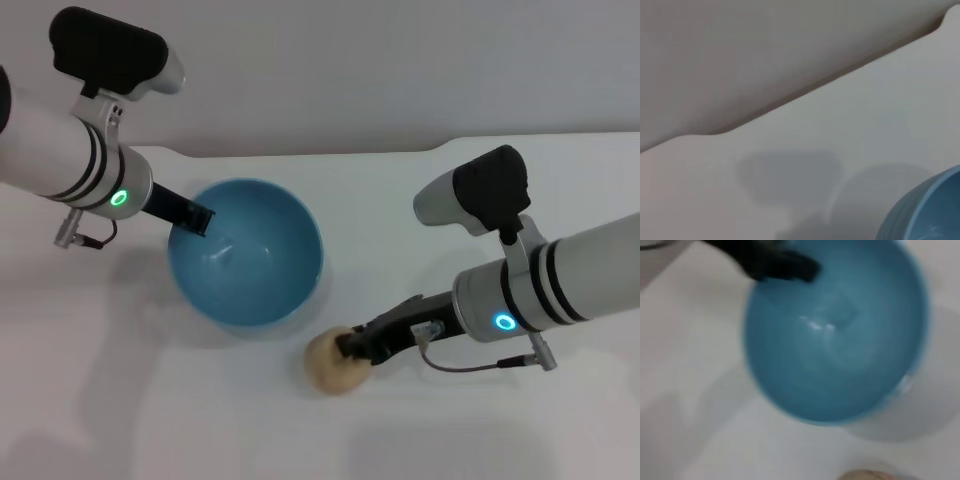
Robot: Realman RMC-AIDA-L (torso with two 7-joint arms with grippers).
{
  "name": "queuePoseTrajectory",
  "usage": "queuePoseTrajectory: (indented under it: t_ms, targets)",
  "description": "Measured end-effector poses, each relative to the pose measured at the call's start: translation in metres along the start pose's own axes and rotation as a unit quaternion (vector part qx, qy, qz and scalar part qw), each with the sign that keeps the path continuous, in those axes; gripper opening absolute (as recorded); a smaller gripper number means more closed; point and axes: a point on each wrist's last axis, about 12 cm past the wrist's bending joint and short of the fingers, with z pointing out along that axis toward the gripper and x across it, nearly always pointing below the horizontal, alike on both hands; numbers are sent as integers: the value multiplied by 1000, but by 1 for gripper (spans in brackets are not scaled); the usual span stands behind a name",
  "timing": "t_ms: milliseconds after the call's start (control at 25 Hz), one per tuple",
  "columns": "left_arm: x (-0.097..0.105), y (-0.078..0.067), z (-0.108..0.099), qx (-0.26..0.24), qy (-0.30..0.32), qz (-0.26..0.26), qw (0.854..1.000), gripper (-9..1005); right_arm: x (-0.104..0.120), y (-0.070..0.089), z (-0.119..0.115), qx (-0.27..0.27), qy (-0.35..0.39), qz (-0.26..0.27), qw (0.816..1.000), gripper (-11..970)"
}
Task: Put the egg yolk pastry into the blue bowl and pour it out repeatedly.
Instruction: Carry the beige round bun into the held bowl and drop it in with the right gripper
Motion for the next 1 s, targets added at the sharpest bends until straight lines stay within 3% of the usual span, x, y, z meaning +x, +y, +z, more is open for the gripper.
queuePoseTrajectory:
  t_ms: [200,520,720,1000]
  targets:
    - [-1,-2,0,-5,9,12,1000,30,-5,21,-18,-36,-15,-39,998,96]
    - [-3,-4,-1,-10,23,21,999,31,-8,24,-47,-60,-47,-69,995,46]
    - [0,-6,-1,-4,42,23,999,31,-13,30,-53,-84,-67,-94,990,32]
    - [-2,-18,-4,12,74,42,996,31,-28,23,-68,-77,-109,-105,985,29]
